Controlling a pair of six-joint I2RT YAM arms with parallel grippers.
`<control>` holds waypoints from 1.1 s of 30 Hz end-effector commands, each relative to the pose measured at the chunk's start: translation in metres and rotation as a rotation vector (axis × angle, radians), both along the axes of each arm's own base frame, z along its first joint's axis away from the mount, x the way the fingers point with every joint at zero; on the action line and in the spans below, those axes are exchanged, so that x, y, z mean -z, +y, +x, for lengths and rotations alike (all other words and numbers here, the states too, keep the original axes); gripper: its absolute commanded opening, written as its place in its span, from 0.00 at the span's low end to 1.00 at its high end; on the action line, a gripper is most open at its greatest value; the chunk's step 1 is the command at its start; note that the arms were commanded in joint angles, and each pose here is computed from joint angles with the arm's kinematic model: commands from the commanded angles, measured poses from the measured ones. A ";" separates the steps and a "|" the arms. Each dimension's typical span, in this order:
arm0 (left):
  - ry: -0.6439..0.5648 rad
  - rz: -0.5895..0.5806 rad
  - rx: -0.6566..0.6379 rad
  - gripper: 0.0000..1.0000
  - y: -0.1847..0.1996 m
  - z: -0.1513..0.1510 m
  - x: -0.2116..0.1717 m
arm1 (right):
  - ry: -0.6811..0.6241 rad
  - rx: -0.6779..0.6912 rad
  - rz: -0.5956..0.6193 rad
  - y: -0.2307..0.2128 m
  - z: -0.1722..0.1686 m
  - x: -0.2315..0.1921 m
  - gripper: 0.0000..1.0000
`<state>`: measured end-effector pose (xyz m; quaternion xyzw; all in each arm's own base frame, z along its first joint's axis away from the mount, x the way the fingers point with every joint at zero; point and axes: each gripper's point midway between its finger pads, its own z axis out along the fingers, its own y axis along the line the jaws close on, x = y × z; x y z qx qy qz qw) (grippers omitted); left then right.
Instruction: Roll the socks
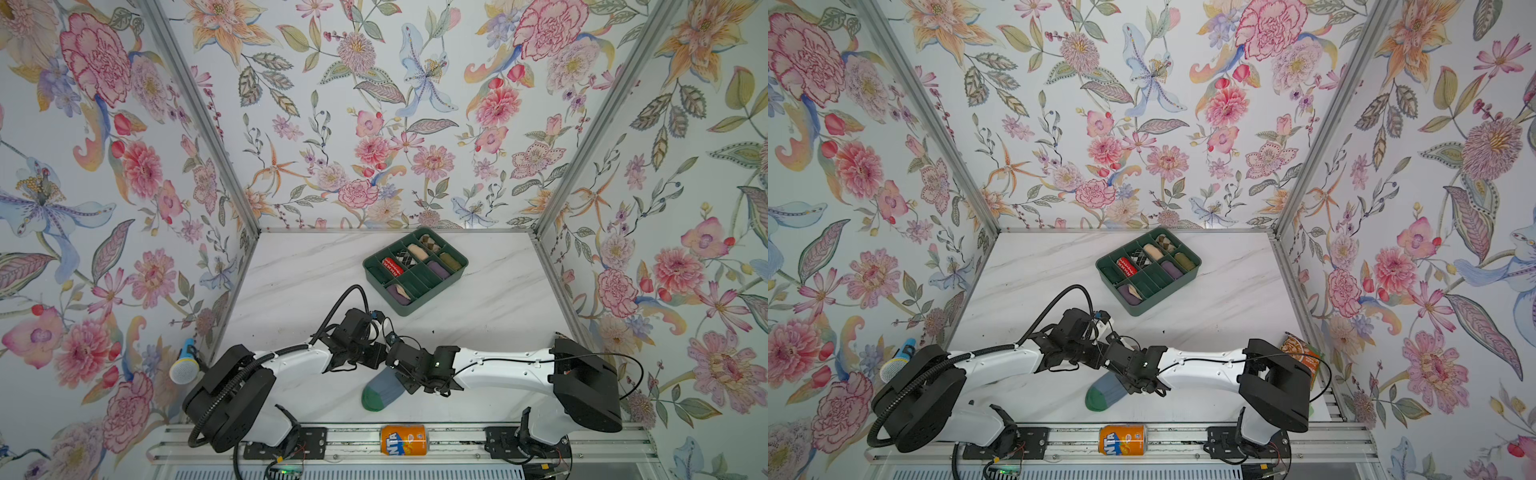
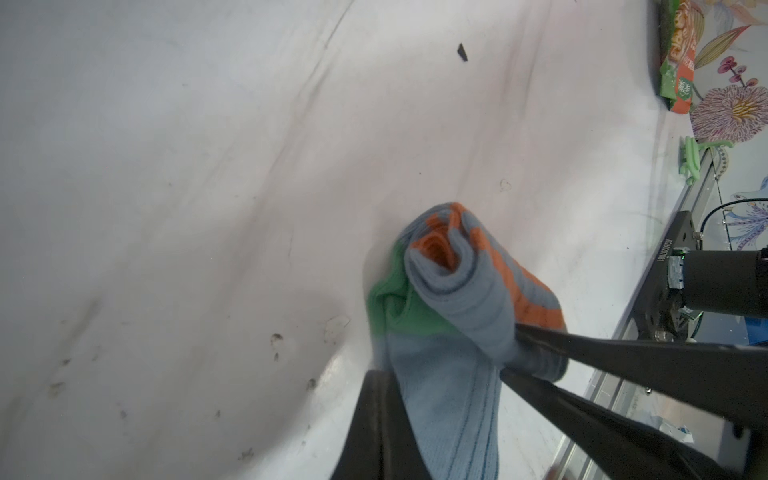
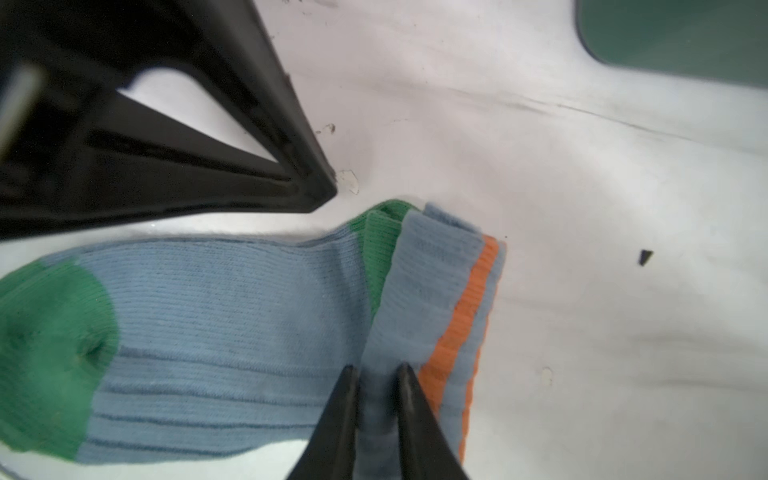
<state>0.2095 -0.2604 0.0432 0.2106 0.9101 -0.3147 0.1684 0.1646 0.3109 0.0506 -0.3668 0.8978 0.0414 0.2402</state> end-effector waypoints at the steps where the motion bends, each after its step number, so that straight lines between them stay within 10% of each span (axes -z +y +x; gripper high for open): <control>1: 0.000 -0.029 -0.003 0.00 -0.003 -0.005 -0.009 | 0.035 -0.022 0.020 0.004 -0.004 0.007 0.20; 33: 0.080 0.007 0.023 0.00 -0.012 -0.048 0.022 | 0.390 0.264 0.145 -0.040 -0.002 0.056 0.11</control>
